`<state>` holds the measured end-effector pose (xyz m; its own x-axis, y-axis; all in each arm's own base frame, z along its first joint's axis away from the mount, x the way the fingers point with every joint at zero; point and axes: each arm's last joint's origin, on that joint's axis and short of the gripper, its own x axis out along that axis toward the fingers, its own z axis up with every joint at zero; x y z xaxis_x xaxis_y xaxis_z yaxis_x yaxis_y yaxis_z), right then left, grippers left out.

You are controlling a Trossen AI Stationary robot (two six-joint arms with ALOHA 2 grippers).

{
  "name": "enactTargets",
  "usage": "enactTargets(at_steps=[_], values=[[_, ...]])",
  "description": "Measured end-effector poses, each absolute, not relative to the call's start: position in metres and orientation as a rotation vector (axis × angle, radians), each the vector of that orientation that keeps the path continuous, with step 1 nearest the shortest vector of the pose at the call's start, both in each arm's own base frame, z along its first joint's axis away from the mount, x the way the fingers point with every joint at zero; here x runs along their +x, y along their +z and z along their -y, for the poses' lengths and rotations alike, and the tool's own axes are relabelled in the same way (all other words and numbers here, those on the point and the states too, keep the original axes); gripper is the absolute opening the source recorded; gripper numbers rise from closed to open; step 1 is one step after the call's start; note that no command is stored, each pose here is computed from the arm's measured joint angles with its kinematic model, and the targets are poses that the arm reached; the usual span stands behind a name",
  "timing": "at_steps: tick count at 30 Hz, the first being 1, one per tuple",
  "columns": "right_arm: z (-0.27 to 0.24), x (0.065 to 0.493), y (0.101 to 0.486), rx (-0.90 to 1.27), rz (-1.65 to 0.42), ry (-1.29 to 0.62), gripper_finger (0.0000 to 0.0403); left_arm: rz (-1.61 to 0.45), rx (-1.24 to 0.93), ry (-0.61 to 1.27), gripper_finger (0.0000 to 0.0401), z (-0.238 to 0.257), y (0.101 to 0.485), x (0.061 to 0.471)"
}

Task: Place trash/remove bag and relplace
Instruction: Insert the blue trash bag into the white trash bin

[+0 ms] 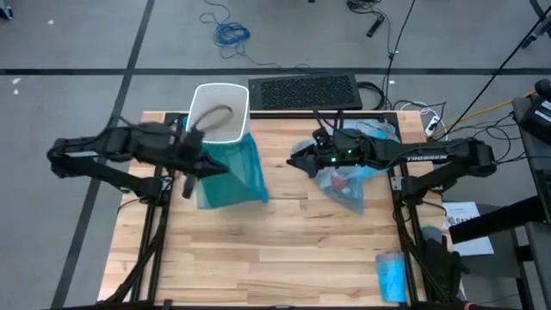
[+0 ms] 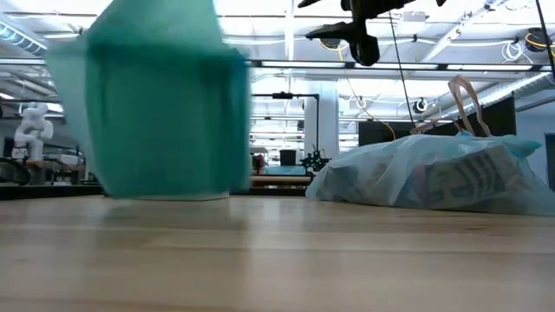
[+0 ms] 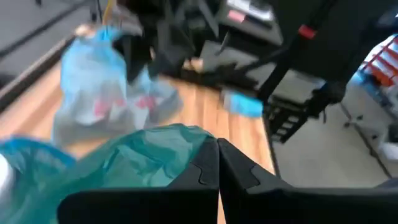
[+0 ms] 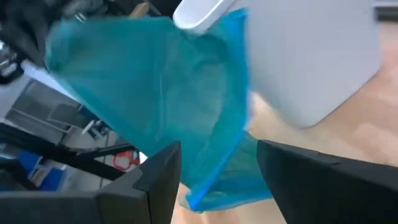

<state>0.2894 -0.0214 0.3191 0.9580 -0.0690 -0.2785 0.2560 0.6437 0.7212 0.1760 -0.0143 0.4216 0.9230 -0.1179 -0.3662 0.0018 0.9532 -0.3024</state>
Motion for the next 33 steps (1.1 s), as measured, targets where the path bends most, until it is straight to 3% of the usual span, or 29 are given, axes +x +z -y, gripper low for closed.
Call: enactTargets(at_steps=[5,12,14,15,17,19,33], values=[[0.009,0.293,0.325,0.851,-0.189,-0.117,0.0203,-0.170,-0.254,-0.185,0.0000,0.024,0.442,0.186],[0.000,0.288,0.342,0.827,-0.076,-0.032,0.0203,0.475,-0.130,-0.640,0.0000,0.035,0.506,0.181],[-0.003,0.286,0.344,0.822,-0.080,-0.022,0.0203,0.347,-0.164,-0.665,0.0000,0.035,0.497,0.180],[-0.005,0.286,0.344,0.819,-0.081,-0.015,0.0203,0.218,-0.212,-0.584,0.0000,0.032,0.488,0.174],[-0.008,0.286,0.342,0.820,-0.105,-0.015,0.0203,-0.093,-0.310,-0.286,0.0000,0.024,0.458,0.156],[-0.011,0.285,0.339,0.825,-0.140,-0.019,0.0203,-0.259,-0.352,-0.068,0.0000,0.020,0.438,0.160],[-0.018,0.285,0.321,0.812,-0.277,-0.115,0.0203,-0.275,-0.327,-0.083,0.0000,0.030,0.435,0.168]])
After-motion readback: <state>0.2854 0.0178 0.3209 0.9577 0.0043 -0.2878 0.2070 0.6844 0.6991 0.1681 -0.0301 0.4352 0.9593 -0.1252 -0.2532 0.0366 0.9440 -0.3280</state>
